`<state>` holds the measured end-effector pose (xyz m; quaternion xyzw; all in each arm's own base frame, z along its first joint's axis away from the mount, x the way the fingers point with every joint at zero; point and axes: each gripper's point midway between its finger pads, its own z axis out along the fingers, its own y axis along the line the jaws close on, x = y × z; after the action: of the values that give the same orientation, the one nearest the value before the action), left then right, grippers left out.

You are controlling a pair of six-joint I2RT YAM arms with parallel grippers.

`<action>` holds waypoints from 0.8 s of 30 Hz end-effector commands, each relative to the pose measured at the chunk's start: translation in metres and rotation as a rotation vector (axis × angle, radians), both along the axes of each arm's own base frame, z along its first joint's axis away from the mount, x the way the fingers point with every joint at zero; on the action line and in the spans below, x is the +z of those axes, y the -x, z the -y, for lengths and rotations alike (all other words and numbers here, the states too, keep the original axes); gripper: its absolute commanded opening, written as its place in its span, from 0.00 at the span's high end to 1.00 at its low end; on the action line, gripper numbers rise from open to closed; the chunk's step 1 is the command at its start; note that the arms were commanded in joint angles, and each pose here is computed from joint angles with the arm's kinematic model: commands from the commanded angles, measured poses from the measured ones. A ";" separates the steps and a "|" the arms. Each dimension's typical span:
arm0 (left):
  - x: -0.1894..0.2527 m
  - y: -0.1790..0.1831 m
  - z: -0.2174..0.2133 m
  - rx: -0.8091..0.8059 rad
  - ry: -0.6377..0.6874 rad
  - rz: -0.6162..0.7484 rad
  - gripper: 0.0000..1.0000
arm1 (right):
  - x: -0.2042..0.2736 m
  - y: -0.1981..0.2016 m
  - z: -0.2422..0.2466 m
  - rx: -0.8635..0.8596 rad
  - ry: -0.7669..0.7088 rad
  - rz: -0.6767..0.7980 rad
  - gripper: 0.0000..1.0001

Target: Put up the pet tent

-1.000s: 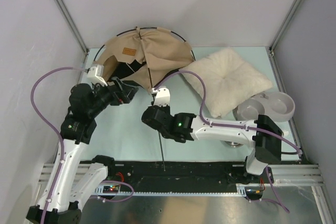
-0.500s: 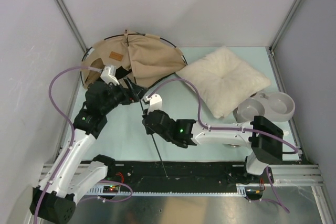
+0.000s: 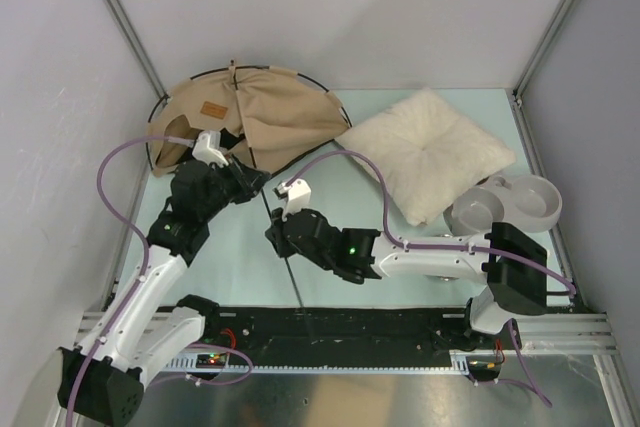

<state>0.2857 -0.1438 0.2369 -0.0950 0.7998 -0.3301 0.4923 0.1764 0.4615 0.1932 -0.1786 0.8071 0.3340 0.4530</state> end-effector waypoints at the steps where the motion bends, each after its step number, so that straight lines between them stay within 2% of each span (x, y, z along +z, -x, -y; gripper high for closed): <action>1: 0.011 -0.004 0.009 -0.027 0.037 0.025 0.88 | 0.031 0.013 -0.010 0.079 -0.098 0.013 0.77; 3: 0.018 -0.004 0.012 -0.039 0.056 0.032 0.97 | 0.021 0.016 -0.008 0.085 -0.068 -0.012 0.64; 6: 0.022 -0.004 0.014 -0.044 0.064 0.038 0.99 | 0.003 0.024 0.003 0.092 -0.046 -0.040 0.49; 9: 0.023 -0.003 0.015 -0.051 0.066 0.039 1.00 | -0.010 0.039 0.010 0.130 -0.022 -0.065 0.43; 13: 0.025 -0.003 0.017 -0.065 0.069 0.041 1.00 | -0.029 0.059 0.018 0.170 0.038 -0.085 0.45; 21: 0.028 -0.002 0.017 -0.064 0.072 0.048 1.00 | -0.052 0.099 0.018 0.245 0.030 -0.142 0.65; 24: 0.028 -0.002 0.016 -0.063 0.067 0.052 1.00 | -0.058 0.111 0.017 0.251 0.042 -0.155 0.67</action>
<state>0.2853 -0.1539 0.2326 -0.0967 0.8040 -0.3518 0.4695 0.0790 0.4364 0.1231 -0.2745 0.8257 0.3550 0.3417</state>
